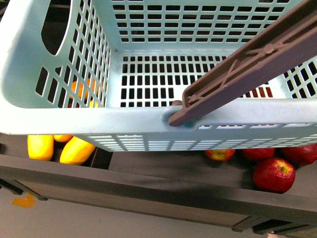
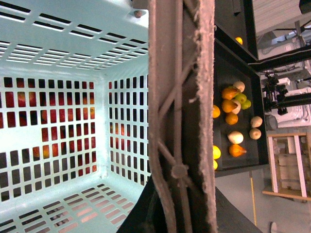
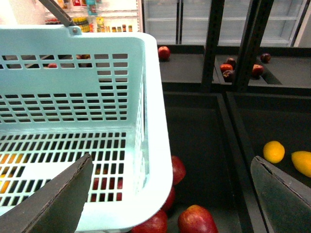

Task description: Pick lemon and mango into basket

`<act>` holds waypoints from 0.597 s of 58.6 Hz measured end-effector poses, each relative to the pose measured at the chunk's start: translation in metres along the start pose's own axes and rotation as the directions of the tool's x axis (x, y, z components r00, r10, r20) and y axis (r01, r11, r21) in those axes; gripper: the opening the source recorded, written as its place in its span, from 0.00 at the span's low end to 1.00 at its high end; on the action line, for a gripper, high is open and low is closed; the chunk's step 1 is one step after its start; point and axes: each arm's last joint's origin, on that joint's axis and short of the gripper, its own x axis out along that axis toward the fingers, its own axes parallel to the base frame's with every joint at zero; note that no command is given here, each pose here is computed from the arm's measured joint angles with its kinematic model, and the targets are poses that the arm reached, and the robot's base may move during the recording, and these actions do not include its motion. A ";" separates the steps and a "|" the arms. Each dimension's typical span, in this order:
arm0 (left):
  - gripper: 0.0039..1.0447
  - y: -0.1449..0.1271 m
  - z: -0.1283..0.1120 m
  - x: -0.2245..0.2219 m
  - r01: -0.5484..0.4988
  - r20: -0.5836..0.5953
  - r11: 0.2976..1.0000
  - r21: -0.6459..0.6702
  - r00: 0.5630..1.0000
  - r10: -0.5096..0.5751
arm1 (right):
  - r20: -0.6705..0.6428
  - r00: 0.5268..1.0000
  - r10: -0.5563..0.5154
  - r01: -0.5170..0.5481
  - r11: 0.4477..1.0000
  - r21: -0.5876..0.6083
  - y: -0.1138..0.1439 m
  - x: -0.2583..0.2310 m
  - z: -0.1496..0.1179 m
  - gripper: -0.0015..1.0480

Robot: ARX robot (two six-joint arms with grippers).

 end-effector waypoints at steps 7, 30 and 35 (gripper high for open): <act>0.05 0.001 0.002 0.000 -0.012 0.018 1.000 -0.005 1.000 0.012 | 0.000 1.000 0.000 0.000 1.000 0.000 0.000 0.000 0.000 0.92; 0.05 0.002 0.003 -0.001 -0.010 0.020 1.000 -0.010 1.000 0.010 | -0.409 0.875 -0.257 0.328 0.938 0.110 -0.010 0.004 -0.001 0.92; 0.05 0.002 0.003 -0.001 -0.011 0.021 1.000 -0.007 1.000 0.011 | -0.493 0.801 -0.339 0.477 0.860 0.183 -0.030 0.015 -0.004 0.92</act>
